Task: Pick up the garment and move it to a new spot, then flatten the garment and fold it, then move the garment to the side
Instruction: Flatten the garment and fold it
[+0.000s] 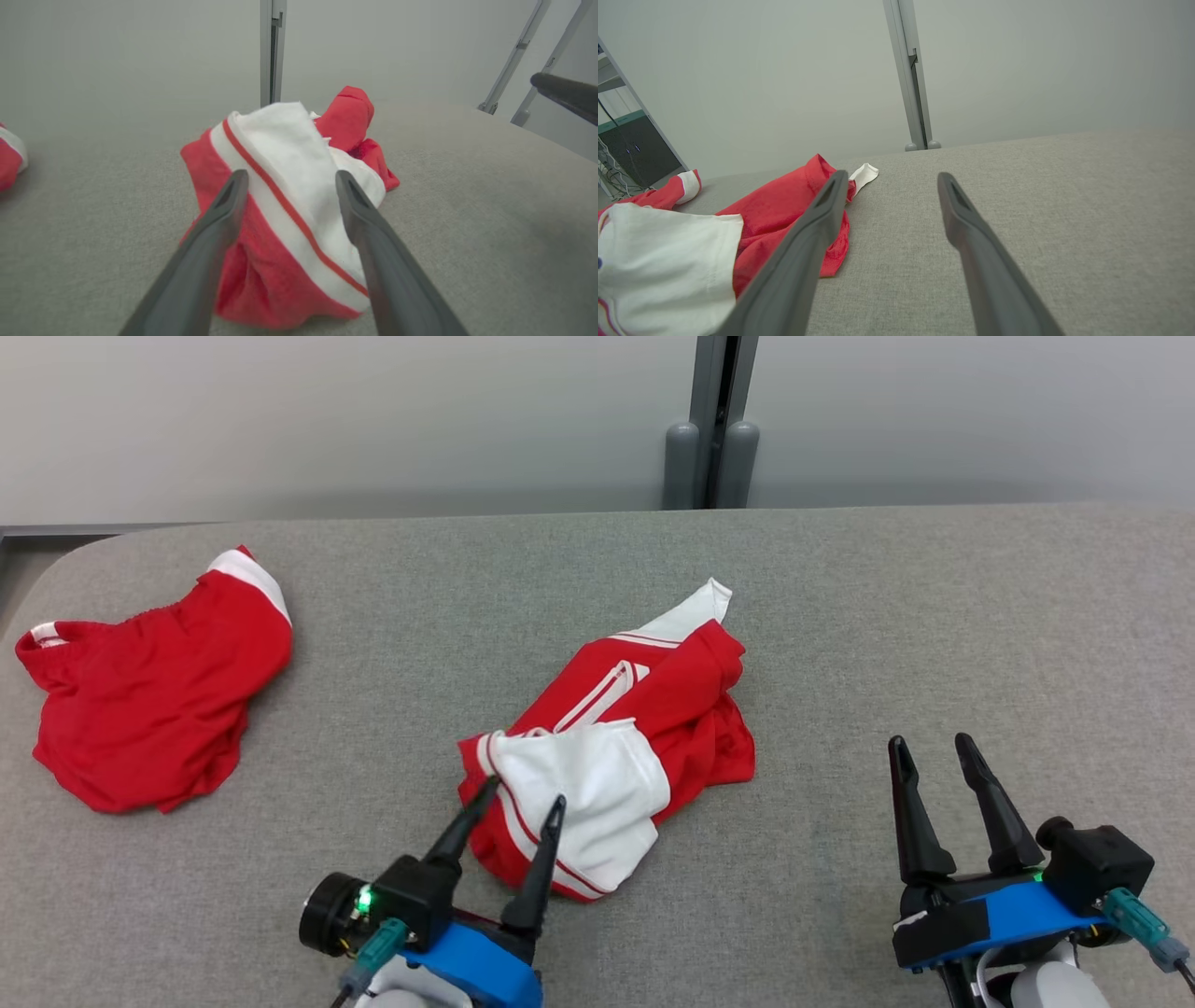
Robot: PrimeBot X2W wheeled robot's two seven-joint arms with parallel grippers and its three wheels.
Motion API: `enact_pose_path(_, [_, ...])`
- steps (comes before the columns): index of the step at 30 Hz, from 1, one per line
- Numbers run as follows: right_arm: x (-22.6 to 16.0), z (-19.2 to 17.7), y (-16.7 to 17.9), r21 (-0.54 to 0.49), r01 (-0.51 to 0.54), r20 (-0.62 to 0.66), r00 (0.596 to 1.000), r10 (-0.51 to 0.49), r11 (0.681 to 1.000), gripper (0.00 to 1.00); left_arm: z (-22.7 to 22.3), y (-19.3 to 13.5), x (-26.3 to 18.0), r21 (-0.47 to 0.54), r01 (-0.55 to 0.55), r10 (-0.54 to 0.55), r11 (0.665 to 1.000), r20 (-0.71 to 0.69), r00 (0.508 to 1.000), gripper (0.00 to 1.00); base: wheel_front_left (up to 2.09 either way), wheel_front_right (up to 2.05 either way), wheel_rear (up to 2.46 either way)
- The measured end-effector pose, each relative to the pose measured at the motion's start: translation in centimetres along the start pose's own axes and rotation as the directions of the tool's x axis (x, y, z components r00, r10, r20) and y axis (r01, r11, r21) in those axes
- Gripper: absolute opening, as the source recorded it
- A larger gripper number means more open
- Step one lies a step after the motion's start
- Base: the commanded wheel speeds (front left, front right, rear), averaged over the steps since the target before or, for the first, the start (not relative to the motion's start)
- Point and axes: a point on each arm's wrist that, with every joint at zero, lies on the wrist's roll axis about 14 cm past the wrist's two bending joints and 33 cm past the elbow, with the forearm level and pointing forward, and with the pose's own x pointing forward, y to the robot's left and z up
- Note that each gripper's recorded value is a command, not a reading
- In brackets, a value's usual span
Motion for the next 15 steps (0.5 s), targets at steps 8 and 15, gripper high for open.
enact_pose_path(8, [-0.7, 0.7, -0.1, -0.004, 0.005, 0.015, 1.0, -0.005, 1.0, 1.0, 7.0, 3.8, -0.4, 0.014, -0.138, 0.132, 0.99, 0.216, 0.968, 1.0, 0.0, 0.0, 0.0])
enact_pose_path(15, [-1.1, 1.0, -0.5, -0.006, 0.018, 0.024, 1.0, -0.017, 1.0, 1.0, 9.2, 8.8, -2.5, 0.003, -0.304, 0.29, 0.953, 0.287, 0.913, 1.0, 0.0, 0.0, 0.0])
